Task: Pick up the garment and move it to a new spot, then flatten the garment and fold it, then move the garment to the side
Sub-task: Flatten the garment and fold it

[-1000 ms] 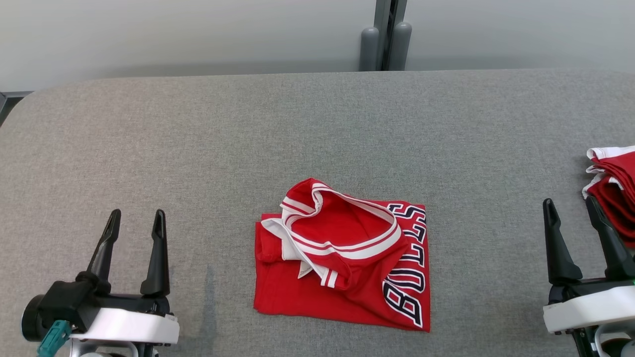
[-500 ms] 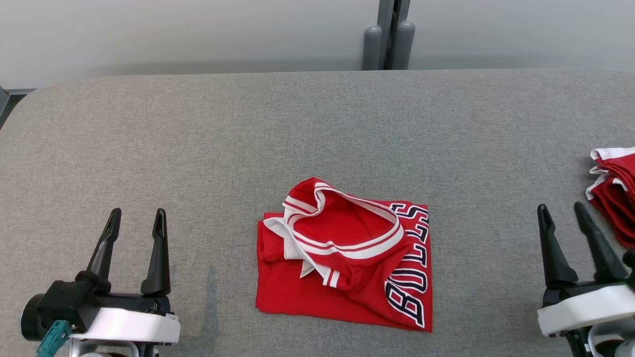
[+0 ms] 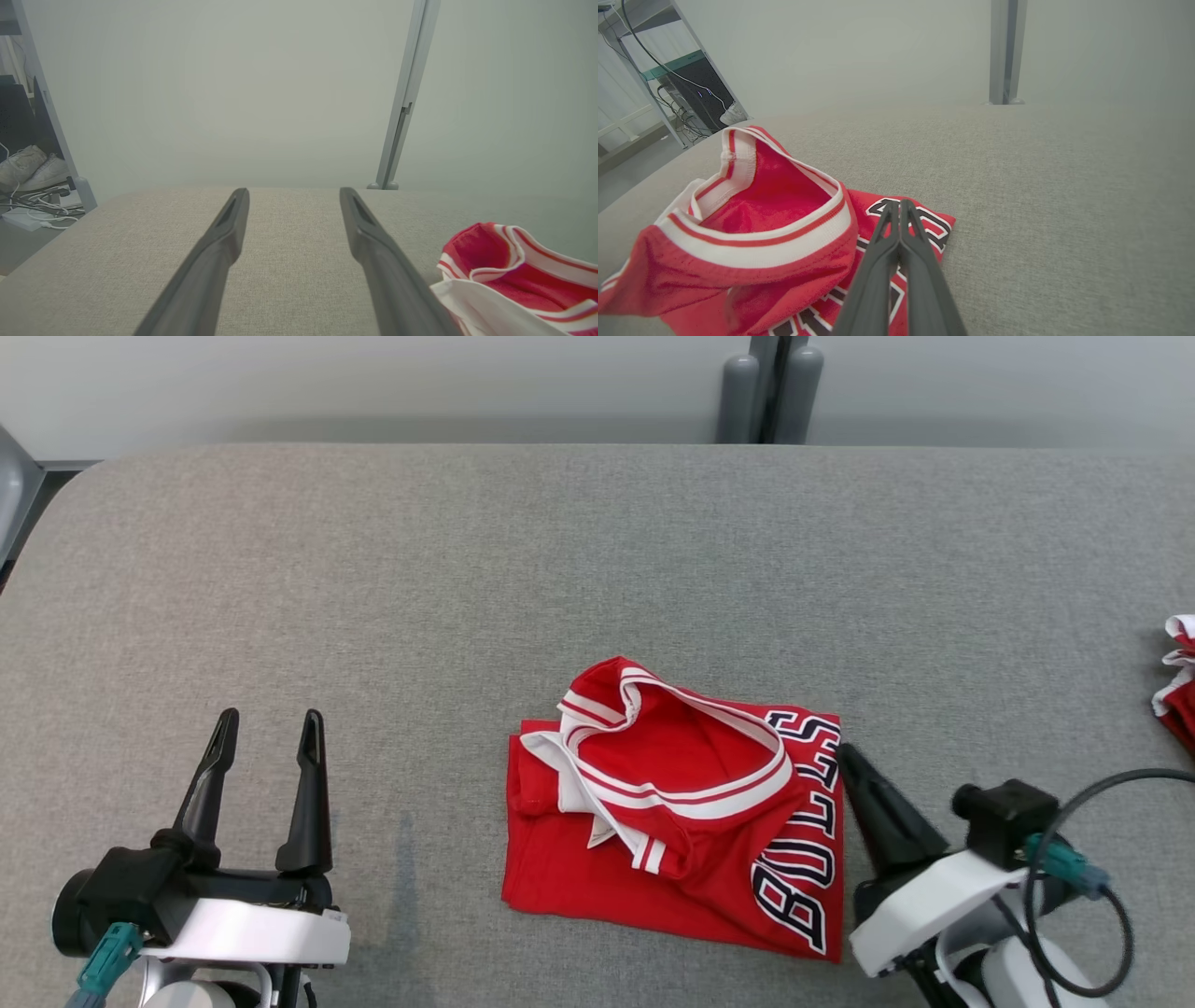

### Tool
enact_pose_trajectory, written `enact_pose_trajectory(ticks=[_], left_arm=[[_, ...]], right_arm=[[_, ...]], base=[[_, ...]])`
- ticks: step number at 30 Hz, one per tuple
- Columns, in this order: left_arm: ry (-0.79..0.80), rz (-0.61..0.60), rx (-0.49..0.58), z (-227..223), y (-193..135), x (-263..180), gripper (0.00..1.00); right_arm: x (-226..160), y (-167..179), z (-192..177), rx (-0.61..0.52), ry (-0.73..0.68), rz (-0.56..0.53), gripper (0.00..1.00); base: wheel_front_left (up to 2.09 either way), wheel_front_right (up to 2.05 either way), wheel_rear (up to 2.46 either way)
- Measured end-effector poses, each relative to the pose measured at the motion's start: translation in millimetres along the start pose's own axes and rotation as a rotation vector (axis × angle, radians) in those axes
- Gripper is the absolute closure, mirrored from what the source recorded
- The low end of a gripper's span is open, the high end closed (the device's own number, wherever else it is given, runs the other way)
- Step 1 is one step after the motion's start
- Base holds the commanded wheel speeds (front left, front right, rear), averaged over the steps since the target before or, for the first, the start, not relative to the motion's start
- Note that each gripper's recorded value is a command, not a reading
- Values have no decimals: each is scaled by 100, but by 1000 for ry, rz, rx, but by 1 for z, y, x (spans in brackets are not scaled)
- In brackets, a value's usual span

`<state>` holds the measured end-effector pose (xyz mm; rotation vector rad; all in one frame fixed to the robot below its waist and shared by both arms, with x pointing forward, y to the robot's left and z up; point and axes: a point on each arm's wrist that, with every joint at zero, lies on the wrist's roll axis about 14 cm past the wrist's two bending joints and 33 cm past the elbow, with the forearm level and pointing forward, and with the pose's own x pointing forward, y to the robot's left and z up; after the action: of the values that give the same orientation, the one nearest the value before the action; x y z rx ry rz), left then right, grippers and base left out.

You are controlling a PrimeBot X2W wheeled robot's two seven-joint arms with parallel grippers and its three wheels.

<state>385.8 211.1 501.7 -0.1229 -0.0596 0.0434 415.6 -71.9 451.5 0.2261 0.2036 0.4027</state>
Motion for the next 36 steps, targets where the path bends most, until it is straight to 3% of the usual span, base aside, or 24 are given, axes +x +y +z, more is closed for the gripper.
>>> enact_pose_trajectory(ticks=[10, 31, 36], left_arm=[[-1, 29, -4, -2, 8, -2, 0], [-6, 47, -12, -1, 12, -7, 0], [-3, 52, -17, -2, 13, -9, 0]], right_arm=[[19, 36, -39, 7, 97, 121, 100], [25, 129, -61, 21, 176, 403, 100], [26, 134, -66, 20, 195, 416, 100]], base=[[0, 0, 0], [0, 0, 0], [0, 0, 0]])
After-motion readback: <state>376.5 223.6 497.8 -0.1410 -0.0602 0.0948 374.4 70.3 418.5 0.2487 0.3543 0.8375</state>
